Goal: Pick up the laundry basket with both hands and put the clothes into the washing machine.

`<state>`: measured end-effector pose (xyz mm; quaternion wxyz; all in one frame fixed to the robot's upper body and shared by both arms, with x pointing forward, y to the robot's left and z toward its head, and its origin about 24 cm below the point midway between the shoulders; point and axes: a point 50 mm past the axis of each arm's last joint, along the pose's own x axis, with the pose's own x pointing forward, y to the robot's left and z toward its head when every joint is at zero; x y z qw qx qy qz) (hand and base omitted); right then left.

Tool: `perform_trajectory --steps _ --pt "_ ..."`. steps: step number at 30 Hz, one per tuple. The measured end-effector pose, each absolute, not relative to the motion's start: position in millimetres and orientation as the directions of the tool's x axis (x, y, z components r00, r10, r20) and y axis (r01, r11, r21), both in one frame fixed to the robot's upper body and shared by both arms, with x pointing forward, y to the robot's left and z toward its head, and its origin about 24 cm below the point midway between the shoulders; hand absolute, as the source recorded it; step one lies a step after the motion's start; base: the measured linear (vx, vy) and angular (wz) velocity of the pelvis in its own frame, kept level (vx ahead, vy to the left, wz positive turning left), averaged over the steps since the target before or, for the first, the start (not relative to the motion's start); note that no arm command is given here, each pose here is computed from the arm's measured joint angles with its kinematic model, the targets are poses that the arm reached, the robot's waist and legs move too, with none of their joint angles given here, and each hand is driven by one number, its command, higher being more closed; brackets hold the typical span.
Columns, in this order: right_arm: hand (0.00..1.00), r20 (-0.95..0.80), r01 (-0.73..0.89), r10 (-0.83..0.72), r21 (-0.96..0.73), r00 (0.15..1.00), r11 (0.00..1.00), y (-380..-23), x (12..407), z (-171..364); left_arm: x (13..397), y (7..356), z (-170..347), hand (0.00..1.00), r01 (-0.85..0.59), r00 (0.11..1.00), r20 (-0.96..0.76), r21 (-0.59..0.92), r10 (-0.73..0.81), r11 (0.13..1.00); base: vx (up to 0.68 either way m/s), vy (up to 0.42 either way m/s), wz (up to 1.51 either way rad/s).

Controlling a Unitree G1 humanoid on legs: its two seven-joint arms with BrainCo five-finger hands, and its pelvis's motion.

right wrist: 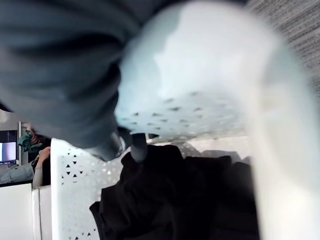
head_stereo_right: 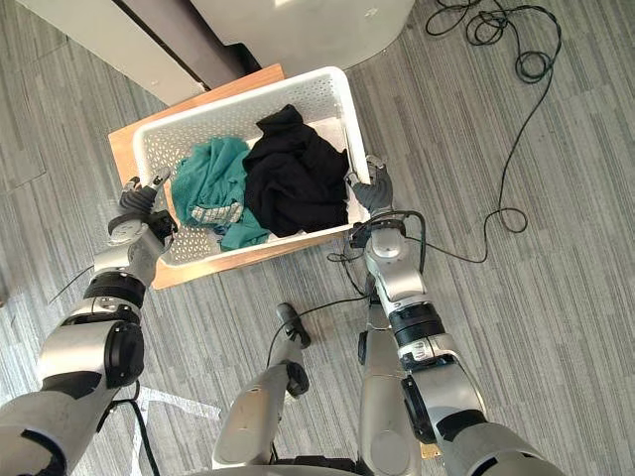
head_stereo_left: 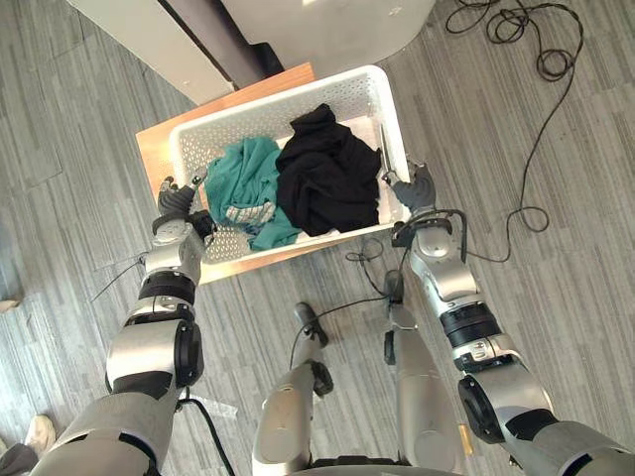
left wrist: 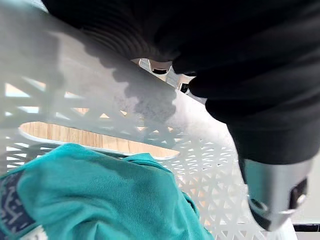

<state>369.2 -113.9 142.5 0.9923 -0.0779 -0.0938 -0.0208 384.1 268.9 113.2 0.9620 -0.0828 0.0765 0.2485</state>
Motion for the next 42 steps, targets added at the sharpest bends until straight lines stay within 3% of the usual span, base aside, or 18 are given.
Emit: perform_trajectory --steps 9,10,25,38,42 --pt "1.00 0.178 0.007 0.027 -0.189 0.984 0.982 -101 367 138 372 284 90 0.00 -0.511 0.840 -0.261 -0.081 0.477 0.856 0.03 -0.039 -0.06" --pt "1.00 0.177 0.002 0.033 -0.193 0.984 0.981 -99 366 137 369 286 86 1.00 -0.516 0.835 -0.277 -0.091 0.476 0.852 0.04 -0.054 -0.04" --pt "1.00 0.155 -0.019 0.051 -0.202 0.987 0.979 -95 366 135 357 290 61 1.00 -0.479 0.814 -0.350 0.046 0.463 0.877 0.02 -0.029 0.00" --pt "1.00 0.151 -0.025 0.056 -0.201 0.987 0.979 -97 366 135 355 285 55 1.00 -0.462 0.819 -0.349 0.070 0.455 0.884 0.00 0.000 0.00" --pt "1.00 0.140 -0.004 0.033 -0.201 0.990 0.980 -107 367 133 349 270 38 1.00 -0.444 0.834 -0.361 0.009 0.417 0.896 0.01 -0.008 0.23"
